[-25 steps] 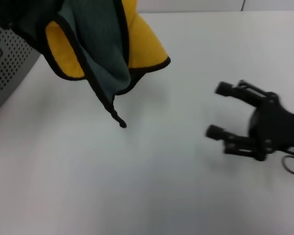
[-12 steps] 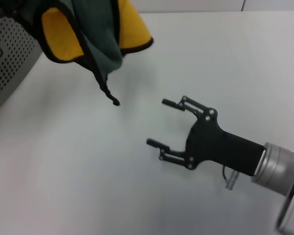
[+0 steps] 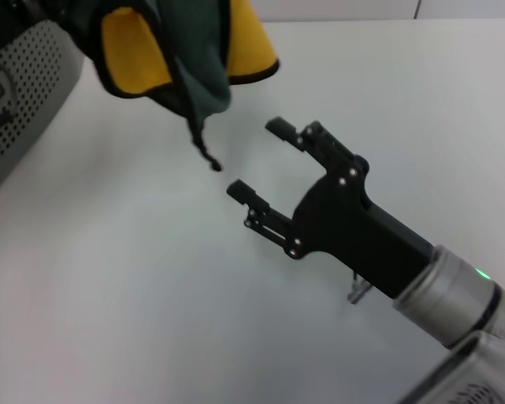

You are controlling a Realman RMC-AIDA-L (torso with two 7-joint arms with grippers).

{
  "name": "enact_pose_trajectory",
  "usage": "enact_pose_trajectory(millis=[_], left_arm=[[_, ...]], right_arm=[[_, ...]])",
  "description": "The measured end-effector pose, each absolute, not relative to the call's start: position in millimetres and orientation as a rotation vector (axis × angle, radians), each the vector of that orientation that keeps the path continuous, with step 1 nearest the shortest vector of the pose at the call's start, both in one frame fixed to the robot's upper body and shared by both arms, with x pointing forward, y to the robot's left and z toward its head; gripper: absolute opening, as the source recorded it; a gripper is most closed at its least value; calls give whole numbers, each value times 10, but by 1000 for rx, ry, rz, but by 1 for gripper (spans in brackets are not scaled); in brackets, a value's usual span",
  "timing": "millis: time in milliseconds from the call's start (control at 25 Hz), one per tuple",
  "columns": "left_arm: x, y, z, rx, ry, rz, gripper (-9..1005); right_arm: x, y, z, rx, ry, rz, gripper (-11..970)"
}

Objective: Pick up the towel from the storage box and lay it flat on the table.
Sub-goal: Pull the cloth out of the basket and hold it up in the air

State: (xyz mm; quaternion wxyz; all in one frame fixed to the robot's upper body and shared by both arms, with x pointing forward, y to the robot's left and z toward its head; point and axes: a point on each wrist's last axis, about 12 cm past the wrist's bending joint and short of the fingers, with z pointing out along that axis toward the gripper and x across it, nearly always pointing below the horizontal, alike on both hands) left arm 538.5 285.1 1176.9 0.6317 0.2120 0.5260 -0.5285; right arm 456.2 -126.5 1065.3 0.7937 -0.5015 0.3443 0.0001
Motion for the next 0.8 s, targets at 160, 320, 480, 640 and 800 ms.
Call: enact_pose_trajectory(millis=[160, 320, 480, 640, 800], left_arm=[[5431, 2793, 11750, 485, 1199, -1224, 24], [5450, 2753, 11753, 497, 1194, -1230, 23], [5457, 2741, 11753, 497, 1191, -1233, 23], [5464, 2737, 11756, 490, 1183, -1235, 23], [5465, 2740, 11762, 485, 1176, -1236, 24]], right_arm=[[4695, -1183, 10708, -1058, 756, -5, 753], [4789, -1129, 10737, -1065, 766, 8, 752], [4786, -1048, 10712, -1117, 763, 36, 751], [4706, -984, 10700, -1139, 747, 72, 743], [4630, -945, 10694, -1150, 730, 90, 736]])
